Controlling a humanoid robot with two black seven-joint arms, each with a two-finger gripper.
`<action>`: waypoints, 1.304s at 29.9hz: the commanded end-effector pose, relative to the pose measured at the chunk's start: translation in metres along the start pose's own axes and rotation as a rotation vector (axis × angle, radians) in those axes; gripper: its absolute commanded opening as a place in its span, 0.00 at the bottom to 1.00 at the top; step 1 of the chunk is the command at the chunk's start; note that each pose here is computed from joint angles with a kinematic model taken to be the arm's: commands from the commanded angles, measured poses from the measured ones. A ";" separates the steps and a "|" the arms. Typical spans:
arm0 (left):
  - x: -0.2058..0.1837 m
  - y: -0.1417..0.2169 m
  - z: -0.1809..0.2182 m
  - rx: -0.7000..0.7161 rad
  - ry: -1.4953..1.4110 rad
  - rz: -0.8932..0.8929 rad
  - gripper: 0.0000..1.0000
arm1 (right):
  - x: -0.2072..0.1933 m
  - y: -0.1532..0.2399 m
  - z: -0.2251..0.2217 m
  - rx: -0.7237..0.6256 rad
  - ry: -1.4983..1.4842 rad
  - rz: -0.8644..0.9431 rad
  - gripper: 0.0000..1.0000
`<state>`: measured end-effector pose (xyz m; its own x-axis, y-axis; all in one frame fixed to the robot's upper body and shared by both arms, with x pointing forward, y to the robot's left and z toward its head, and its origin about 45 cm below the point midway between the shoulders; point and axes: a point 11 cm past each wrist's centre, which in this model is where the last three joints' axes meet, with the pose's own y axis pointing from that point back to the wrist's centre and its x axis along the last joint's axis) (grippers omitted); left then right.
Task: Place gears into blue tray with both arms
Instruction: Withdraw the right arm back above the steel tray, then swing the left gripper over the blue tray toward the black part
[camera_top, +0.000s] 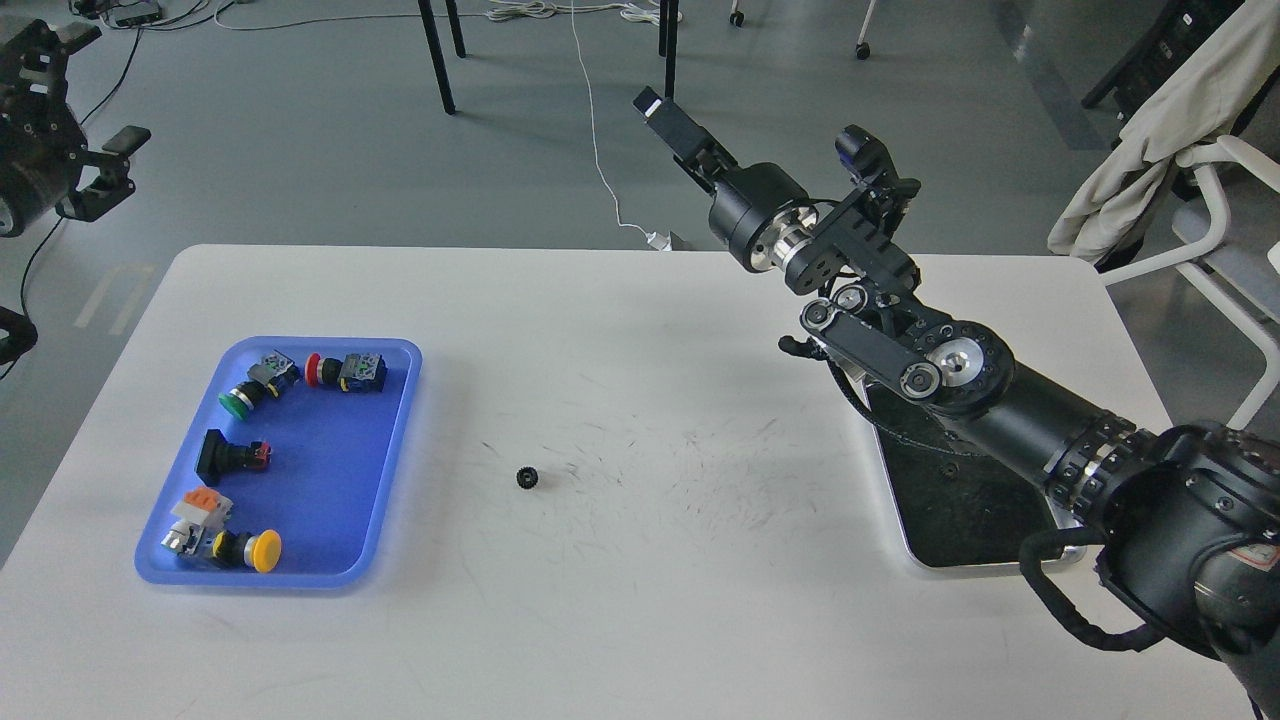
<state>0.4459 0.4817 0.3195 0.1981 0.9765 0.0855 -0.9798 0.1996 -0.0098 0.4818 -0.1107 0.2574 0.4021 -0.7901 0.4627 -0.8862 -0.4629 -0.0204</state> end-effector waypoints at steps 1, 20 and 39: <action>-0.013 -0.003 0.001 -0.006 -0.123 -0.079 0.99 | 0.033 0.008 0.015 -0.054 -0.094 0.081 0.89; -0.071 -0.022 -0.017 0.106 -0.388 -0.331 0.99 | 0.107 0.079 0.110 -0.308 -0.500 0.272 0.99; -0.133 -0.003 -0.034 0.147 -0.858 -0.652 0.99 | 0.105 0.113 0.153 -0.383 -0.543 0.276 0.99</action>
<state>0.4243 0.3539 0.2762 0.6494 0.3115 0.6937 -0.7028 0.5944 0.3909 0.4629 -0.3051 0.1739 0.1223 -0.9924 -0.0112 -0.9538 -0.1206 0.2752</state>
